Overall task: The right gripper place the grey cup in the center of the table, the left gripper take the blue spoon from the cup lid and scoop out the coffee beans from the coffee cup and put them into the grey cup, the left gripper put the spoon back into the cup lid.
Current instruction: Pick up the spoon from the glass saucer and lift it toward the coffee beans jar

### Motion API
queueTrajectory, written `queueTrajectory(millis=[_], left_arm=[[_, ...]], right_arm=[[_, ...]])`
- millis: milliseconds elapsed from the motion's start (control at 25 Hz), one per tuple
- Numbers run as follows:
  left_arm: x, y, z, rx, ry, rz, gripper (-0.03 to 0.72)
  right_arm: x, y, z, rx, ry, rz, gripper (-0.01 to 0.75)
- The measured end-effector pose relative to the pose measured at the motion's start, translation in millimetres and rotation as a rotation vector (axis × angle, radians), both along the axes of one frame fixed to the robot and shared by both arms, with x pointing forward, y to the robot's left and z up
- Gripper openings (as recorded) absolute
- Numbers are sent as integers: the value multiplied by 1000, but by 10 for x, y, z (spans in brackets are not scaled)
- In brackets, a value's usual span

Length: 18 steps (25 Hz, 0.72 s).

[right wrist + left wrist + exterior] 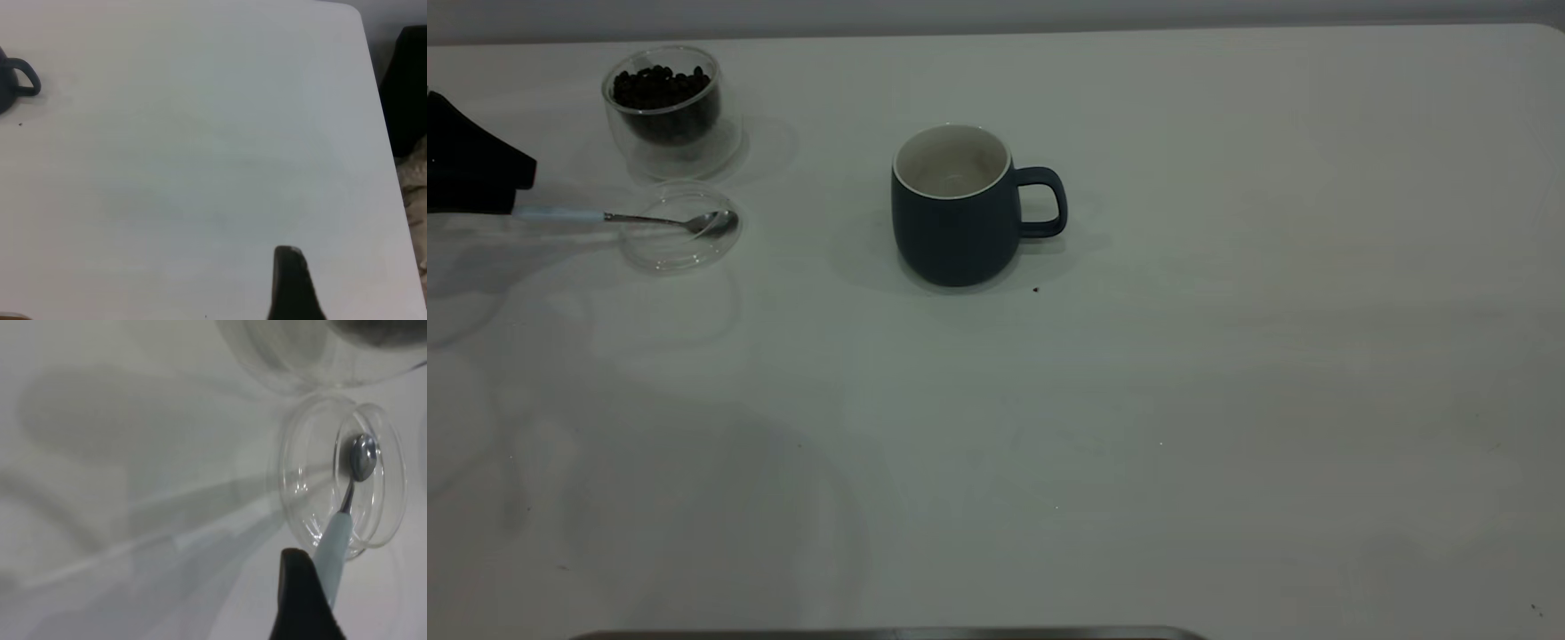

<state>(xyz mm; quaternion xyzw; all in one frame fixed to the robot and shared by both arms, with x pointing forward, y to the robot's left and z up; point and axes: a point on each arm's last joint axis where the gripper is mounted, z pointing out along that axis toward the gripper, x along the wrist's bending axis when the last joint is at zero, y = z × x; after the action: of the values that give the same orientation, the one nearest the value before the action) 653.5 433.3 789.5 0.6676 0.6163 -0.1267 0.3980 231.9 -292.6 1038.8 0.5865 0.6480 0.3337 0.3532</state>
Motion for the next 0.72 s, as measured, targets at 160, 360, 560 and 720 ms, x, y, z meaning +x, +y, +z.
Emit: queueTrajectory(millis=[160, 360, 560, 720], left_arm=[[-31, -13, -127, -10, 27, -4, 515], [-62, -32, -251, -27, 52, 0, 515], [-48, -44, -256, -56, 48, 23, 512], [-54, -53, -248, -68, 50, 14, 475]], right_arm=[[0, 0, 0, 0, 0, 0, 453], [0, 0, 0, 0, 0, 0, 453], [0, 0, 0, 0, 0, 0, 453], [0, 0, 0, 0, 0, 0, 453]])
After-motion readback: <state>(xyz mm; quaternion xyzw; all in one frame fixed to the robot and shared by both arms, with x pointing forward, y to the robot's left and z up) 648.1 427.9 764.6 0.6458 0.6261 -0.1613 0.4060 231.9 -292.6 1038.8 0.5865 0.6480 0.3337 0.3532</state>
